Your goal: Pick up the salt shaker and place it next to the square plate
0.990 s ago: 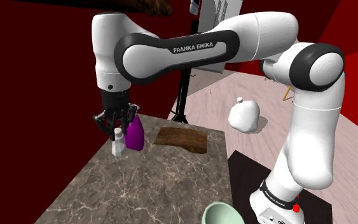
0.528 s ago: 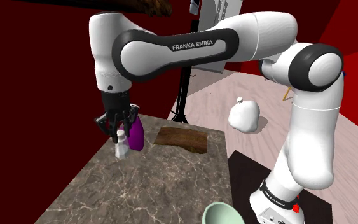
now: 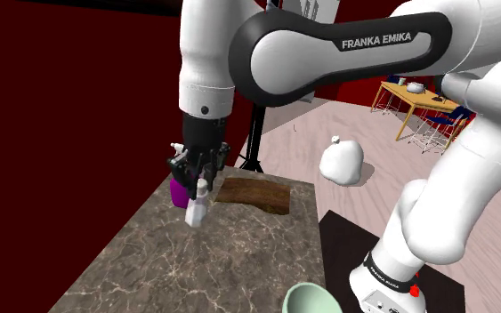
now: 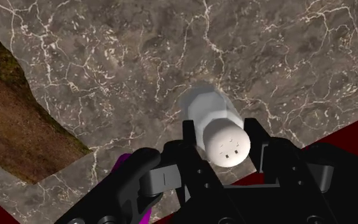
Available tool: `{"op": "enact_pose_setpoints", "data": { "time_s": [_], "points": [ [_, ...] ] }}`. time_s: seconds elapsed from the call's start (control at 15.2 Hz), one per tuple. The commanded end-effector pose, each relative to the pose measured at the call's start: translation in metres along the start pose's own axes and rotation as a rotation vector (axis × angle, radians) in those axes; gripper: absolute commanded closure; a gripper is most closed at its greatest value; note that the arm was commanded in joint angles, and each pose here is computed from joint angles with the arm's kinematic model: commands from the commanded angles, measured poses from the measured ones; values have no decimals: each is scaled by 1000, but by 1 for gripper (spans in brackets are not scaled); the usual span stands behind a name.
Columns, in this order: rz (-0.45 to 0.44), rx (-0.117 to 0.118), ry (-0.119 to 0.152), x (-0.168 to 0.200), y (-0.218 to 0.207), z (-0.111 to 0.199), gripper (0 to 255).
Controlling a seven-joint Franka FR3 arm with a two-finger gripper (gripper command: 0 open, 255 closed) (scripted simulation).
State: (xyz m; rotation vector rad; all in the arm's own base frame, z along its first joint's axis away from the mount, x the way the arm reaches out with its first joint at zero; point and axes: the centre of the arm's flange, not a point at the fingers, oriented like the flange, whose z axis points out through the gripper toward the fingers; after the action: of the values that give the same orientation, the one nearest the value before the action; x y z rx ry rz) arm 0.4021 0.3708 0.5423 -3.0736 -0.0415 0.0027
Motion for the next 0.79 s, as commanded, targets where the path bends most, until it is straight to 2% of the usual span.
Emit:
{"op": "enact_pose_setpoints", "data": {
  "time_s": [0.0,0.73],
  "points": [
    [1,9,14,-26,5,-1,255],
    [1,9,14,-169,29,-3,255]
  ]
}}
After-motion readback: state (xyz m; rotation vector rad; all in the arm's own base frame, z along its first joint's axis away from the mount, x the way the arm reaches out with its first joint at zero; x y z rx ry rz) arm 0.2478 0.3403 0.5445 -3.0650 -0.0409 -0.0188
